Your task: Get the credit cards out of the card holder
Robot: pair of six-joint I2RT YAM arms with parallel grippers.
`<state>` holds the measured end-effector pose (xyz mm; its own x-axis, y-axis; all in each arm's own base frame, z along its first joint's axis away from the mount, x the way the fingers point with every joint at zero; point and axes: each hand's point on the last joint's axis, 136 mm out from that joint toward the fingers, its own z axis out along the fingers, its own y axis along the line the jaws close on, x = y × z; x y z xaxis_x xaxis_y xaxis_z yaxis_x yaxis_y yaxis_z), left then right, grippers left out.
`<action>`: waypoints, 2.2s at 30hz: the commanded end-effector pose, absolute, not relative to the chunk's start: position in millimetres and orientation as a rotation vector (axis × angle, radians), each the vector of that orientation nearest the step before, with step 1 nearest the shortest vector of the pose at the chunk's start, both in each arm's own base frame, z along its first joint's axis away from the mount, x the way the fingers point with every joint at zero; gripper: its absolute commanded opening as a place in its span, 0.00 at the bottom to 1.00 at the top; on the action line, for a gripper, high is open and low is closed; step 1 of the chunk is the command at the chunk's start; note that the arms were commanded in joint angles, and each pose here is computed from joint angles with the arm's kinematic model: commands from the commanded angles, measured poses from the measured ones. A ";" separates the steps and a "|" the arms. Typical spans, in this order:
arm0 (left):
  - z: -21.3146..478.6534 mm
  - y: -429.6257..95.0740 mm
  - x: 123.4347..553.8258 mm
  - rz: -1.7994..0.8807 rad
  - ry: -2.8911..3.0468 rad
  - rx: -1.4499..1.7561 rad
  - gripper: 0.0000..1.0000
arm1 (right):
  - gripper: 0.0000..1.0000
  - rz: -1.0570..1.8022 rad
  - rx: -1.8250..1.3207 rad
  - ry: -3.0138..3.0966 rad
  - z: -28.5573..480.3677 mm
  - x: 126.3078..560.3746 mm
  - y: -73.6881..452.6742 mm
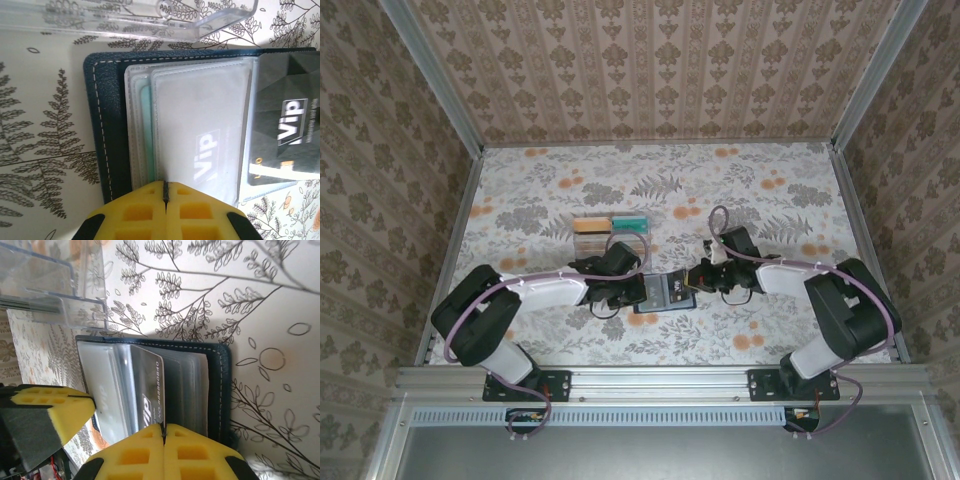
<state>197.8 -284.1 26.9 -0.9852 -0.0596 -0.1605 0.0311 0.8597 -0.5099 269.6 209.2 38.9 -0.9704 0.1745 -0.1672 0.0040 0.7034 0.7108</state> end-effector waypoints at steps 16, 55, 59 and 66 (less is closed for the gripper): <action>136.4 -270.1 241.5 -1.132 2.550 -0.141 0.61 | 0.00 1.181 0.053 2.480 126.4 288.3 210.3; 203.3 -250.7 276.2 -1.584 2.256 -0.175 0.42 | 0.00 1.571 -0.171 2.179 217.4 328.2 307.4; 206.3 -249.4 275.9 -1.594 2.246 -0.170 0.34 | 0.00 1.625 -0.177 2.152 222.2 331.0 317.1; 213.3 -244.5 273.5 -1.590 2.223 -0.170 0.20 | 0.00 1.652 -0.179 2.153 219.0 334.3 323.4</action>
<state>280.5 -246.4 203.3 -0.9134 -0.3414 -0.2217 0.0909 0.3598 -0.9286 331.9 315.5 205.6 -0.9112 0.1601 -0.3795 -0.3134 0.3285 0.8910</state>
